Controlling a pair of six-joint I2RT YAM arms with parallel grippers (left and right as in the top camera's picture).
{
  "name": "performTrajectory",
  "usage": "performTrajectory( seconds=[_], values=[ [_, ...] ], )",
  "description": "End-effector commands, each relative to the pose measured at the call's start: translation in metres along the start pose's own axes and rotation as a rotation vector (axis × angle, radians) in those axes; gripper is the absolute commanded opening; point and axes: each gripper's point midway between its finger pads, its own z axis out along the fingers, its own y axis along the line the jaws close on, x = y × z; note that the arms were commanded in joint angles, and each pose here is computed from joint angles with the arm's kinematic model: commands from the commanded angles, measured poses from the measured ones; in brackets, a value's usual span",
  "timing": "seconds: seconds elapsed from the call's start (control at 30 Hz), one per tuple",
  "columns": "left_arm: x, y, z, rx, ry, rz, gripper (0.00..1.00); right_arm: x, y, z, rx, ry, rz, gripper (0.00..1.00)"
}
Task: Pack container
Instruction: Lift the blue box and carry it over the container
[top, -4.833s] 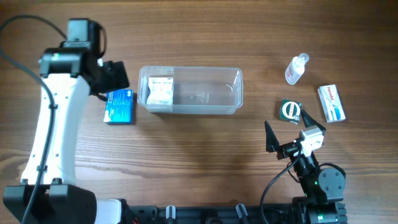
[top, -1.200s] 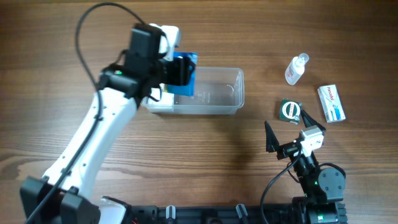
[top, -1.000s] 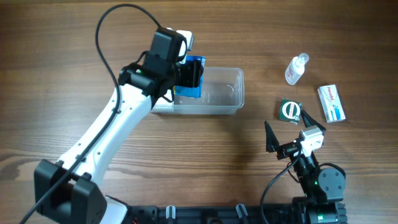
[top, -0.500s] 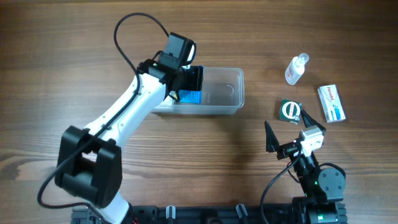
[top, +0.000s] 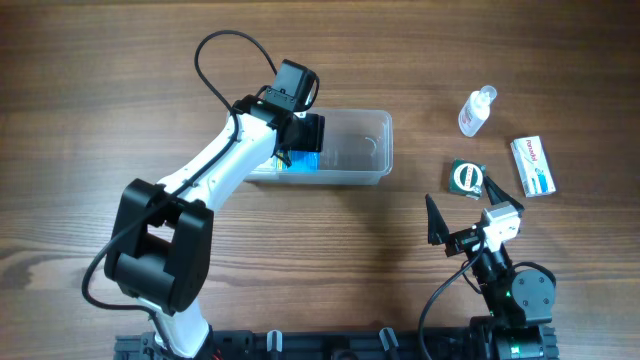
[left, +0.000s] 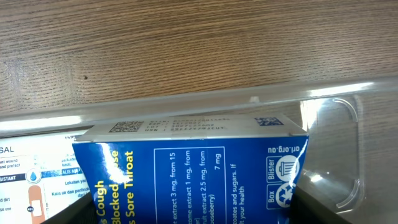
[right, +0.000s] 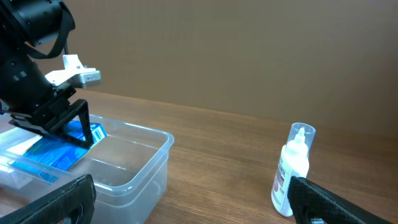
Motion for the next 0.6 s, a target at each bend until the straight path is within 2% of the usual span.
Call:
performTrajectory(
  seconds=[0.0, 0.4, 0.57],
  values=[
    [-0.002, 0.001, 0.007, -0.018, 0.003, -0.017, 0.66, -0.002, -0.002, 0.0, 0.01, -0.008, -0.007, 1.0],
    [0.007, 0.007, 0.023, -0.044, 0.042, -0.017, 0.66, -0.002, -0.002, 0.0, 0.011, -0.008, -0.007, 1.0],
    [0.007, 0.007, 0.023, -0.044, 0.043, -0.017, 0.79, -0.002, -0.002, 0.0, 0.01, -0.008, -0.007, 1.0]
  ],
)
